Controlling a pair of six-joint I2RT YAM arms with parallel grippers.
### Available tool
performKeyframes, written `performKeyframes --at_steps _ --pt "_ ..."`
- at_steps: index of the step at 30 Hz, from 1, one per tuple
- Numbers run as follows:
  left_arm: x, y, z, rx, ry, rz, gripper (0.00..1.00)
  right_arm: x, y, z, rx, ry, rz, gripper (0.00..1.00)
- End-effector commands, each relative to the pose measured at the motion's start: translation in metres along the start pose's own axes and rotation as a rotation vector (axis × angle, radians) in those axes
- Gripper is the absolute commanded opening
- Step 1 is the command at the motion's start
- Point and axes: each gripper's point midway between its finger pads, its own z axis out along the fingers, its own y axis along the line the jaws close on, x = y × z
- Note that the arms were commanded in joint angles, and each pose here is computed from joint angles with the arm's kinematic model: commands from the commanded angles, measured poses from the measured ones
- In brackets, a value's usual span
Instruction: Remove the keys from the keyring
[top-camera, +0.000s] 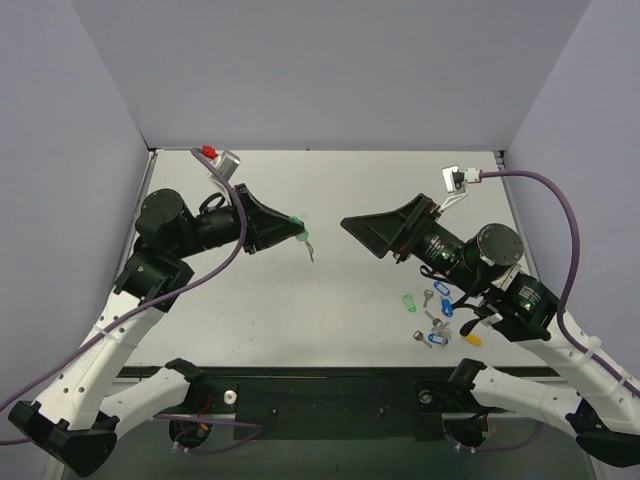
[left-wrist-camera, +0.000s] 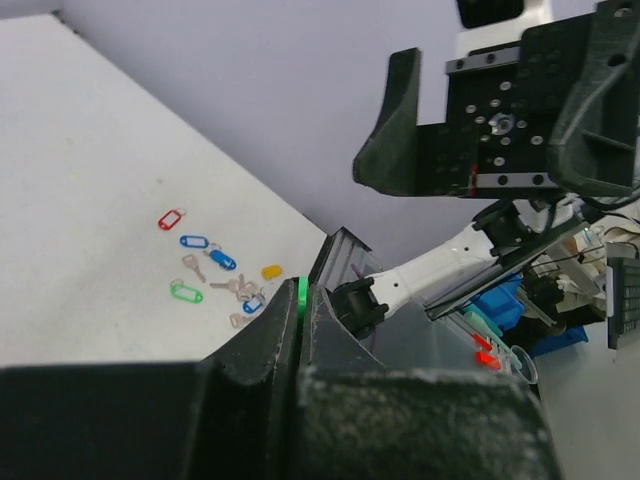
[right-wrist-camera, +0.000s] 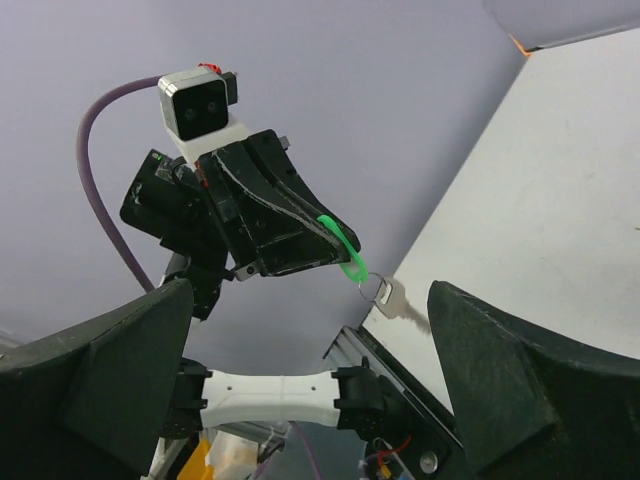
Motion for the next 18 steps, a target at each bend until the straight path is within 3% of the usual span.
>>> performKeyframes --at_steps 1,13,18 --pt "-0.041 -0.074 -0.015 0.225 -0.113 0.077 0.0 -0.021 0.049 -0.002 -0.215 -0.075 0.047 0.96" --pt "-0.082 -0.131 -0.047 0.417 -0.349 0.025 0.0 -0.038 0.086 0.006 -0.429 -0.152 0.172 0.85" --pt "-0.095 -0.127 -0.056 0.408 -0.466 -0.052 0.0 -0.042 0.098 0.014 -0.516 -0.165 0.264 0.8"
